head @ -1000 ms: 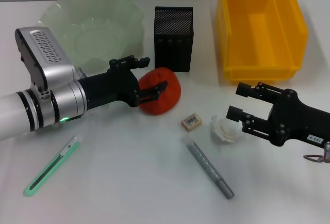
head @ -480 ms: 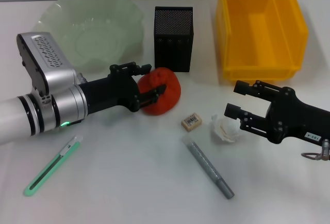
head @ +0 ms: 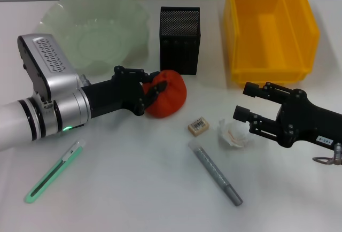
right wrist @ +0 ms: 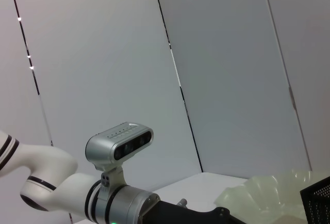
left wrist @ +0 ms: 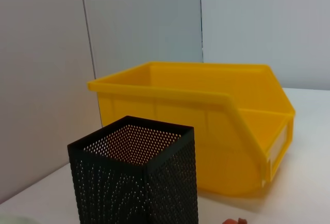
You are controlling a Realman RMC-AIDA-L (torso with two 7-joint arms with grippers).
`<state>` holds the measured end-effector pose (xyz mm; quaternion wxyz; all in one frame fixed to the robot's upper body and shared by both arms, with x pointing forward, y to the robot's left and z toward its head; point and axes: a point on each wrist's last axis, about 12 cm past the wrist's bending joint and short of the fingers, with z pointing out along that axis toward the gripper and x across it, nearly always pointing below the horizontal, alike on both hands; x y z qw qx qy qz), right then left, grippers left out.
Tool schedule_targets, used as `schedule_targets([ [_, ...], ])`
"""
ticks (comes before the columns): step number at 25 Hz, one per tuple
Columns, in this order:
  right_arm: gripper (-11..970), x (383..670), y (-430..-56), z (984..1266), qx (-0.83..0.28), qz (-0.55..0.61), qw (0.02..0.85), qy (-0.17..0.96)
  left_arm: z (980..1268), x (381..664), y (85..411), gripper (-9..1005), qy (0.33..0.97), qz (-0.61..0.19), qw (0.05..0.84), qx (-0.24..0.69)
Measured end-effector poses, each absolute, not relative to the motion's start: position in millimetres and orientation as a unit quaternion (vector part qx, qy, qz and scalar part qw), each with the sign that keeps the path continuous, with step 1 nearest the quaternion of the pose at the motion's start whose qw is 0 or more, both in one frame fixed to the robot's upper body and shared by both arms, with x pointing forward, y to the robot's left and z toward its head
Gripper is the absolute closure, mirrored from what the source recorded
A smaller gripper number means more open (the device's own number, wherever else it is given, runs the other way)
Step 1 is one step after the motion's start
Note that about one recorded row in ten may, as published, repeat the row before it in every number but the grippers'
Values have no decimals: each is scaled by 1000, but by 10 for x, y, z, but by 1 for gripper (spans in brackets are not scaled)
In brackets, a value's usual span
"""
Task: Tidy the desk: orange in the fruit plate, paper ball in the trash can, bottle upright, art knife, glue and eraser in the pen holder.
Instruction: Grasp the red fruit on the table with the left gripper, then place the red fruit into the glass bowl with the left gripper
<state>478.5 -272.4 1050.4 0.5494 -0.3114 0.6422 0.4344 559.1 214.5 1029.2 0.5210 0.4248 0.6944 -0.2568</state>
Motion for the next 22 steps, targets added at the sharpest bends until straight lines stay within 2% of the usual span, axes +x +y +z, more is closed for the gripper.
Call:
schedule_targets([
  [5, 320, 4785, -2725, 10504, -311, 434, 549, 642, 10308, 5570, 2154, 779, 690, -266, 530, 415],
  [9, 320, 4785, -2725, 10504, -311, 434, 549, 642, 10345, 5521, 2167, 811, 677, -286, 539, 413],
  [14, 320, 4786, -2725, 10504, -311, 434, 549, 643, 10572, 5452, 2372, 857, 636, -332, 582, 383],
  [15, 320, 4787, -2722, 10504, -312, 434, 549, 642, 10700, 5465, 2509, 867, 630, -344, 596, 359],
  [19, 320, 4796, -2709, 10508, -313, 435, 550, 641, 10898, 5548, 2716, 887, 627, -326, 621, 340],
  [22, 320, 4812, -2681, 10510, -314, 438, 549, 639, 10920, 5567, 2736, 902, 627, -321, 625, 337],
])
